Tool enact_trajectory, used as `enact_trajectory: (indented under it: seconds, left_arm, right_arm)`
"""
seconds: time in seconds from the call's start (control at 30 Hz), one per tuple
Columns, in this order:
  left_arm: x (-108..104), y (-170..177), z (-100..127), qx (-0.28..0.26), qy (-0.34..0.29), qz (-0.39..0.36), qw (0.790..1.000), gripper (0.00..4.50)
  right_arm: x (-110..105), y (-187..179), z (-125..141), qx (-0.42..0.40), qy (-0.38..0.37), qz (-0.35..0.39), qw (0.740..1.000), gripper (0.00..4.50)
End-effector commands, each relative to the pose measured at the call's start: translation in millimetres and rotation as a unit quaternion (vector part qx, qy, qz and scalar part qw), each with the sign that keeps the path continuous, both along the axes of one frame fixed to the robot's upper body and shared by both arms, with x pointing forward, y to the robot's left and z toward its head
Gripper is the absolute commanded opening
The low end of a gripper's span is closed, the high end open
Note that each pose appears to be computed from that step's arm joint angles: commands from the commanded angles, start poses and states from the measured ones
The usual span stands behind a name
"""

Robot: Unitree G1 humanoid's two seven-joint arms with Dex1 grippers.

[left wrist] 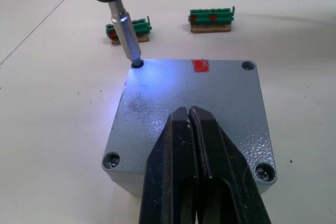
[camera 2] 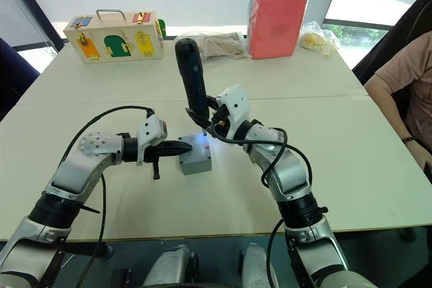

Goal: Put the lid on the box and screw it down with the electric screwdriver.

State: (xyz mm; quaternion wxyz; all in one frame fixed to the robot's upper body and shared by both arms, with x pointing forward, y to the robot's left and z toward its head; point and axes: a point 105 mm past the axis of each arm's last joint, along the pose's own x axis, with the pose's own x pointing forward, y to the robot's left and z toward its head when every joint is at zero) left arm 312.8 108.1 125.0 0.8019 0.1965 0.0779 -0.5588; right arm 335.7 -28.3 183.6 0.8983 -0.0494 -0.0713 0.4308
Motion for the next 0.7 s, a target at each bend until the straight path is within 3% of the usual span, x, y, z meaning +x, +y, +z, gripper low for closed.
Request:
enact_trajectory:
  seconds: [0.03, 0.17, 0.3, 0.37, 0.53, 0.7]
  left_arm:
    - [-4, -1, -1, 0.003, 0.005, -0.005, 1.0, 0.0]
    - [-5, -1, 3, 0.001, 0.001, -0.006, 1.0, 0.0]
    - [-7, -2, 21, -0.014, -0.019, -0.013, 1.0, 0.0]
    - [-8, -2, 31, -0.021, -0.028, -0.017, 0.999, 0.0]
    - [-13, -1, 54, -0.034, -0.049, -0.027, 0.998, 0.0]
    - [-21, 3, 77, -0.04, -0.071, -0.033, 0.996, 0.0]
  right_arm:
    - [5, -11, -19, -0.029, 0.04, -0.022, 0.999, 1.8]
    - [2, -11, 10, -0.022, -0.004, -0.014, 1.0, 1.8]
    - [-9, -17, 84, 0.051, -0.065, -0.001, 0.997, 1.8]
    - [-10, -25, 103, 0.068, -0.066, -0.009, 0.995, 1.8]
    - [-5, -57, 119, 0.063, -0.012, -0.049, 0.997, 1.8]
    - [3, -105, 90, -0.05, 0.129, -0.128, 0.982, 1.8]
